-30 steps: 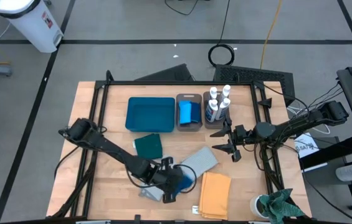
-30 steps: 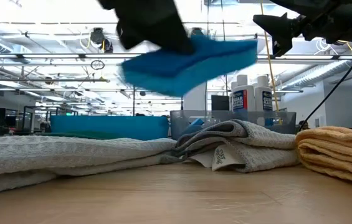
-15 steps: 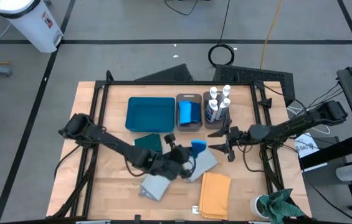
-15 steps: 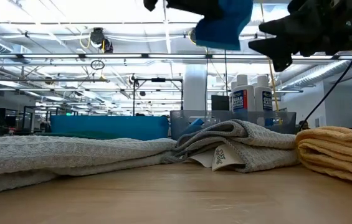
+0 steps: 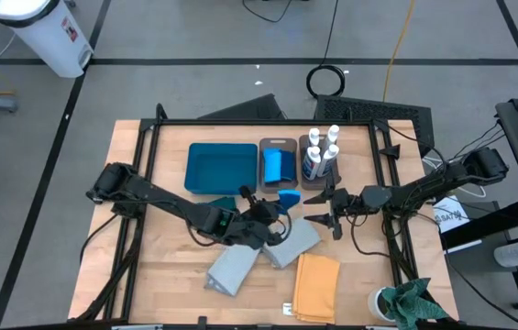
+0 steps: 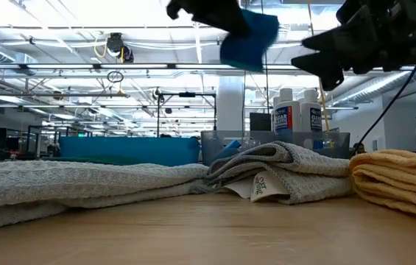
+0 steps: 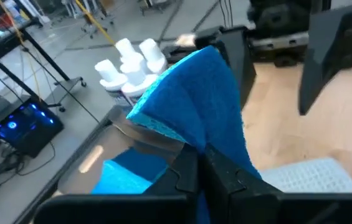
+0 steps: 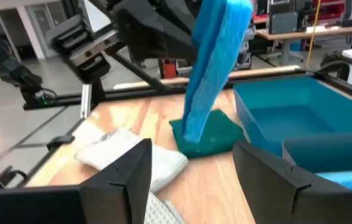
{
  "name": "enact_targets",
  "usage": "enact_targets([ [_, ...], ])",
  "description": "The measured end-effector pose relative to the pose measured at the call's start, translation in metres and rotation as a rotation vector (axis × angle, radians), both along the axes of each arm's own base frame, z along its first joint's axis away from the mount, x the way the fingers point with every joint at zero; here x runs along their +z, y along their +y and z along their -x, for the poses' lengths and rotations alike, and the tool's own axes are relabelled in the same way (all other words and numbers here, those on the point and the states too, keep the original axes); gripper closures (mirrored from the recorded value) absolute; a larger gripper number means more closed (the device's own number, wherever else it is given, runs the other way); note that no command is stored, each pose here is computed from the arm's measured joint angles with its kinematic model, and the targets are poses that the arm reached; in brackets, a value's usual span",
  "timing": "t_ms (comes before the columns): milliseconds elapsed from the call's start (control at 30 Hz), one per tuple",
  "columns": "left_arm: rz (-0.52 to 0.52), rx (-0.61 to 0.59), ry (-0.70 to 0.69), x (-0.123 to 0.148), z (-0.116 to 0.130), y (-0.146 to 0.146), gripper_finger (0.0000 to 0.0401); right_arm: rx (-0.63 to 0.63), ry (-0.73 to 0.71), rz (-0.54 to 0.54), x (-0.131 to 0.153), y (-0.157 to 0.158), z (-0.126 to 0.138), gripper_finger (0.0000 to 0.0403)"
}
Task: Pick & Place Kitchen Items
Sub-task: Put the blue sponge into the left black bin
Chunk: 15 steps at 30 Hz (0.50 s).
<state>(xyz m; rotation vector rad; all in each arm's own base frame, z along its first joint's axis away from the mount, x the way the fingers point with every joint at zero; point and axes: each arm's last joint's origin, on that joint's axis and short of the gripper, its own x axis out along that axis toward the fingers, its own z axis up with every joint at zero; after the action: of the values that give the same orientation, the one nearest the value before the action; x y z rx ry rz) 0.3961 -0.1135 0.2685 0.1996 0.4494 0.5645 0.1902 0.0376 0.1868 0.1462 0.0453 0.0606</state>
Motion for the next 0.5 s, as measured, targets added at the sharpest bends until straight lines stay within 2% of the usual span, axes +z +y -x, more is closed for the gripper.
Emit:
enact_targets([
  [133, 0.018, 0.004, -0.068, 0.002, 0.028, 0.009, 0.0396, 0.005, -0.016, -0.009, 0.004, 0.0, 0.002, 0.0206],
  [200, 0.032, -0.044, -0.099, -0.004, 0.047, 0.015, 0.0393, 0.026, -0.021, -0.013, 0.005, 0.0, 0.003, 0.0206],
  [400, 0.085, -0.212, -0.385, -0.032, 0.103, 0.035, 0.0396, 0.026, -0.017, 0.005, 0.004, 0.0, 0.002, 0.0206],
  [500, 0.085, -0.213, -0.497, -0.047, 0.127, 0.044, 0.0395, 0.024, -0.035, 0.009, 0.006, 0.0, 0.002, 0.0206],
])
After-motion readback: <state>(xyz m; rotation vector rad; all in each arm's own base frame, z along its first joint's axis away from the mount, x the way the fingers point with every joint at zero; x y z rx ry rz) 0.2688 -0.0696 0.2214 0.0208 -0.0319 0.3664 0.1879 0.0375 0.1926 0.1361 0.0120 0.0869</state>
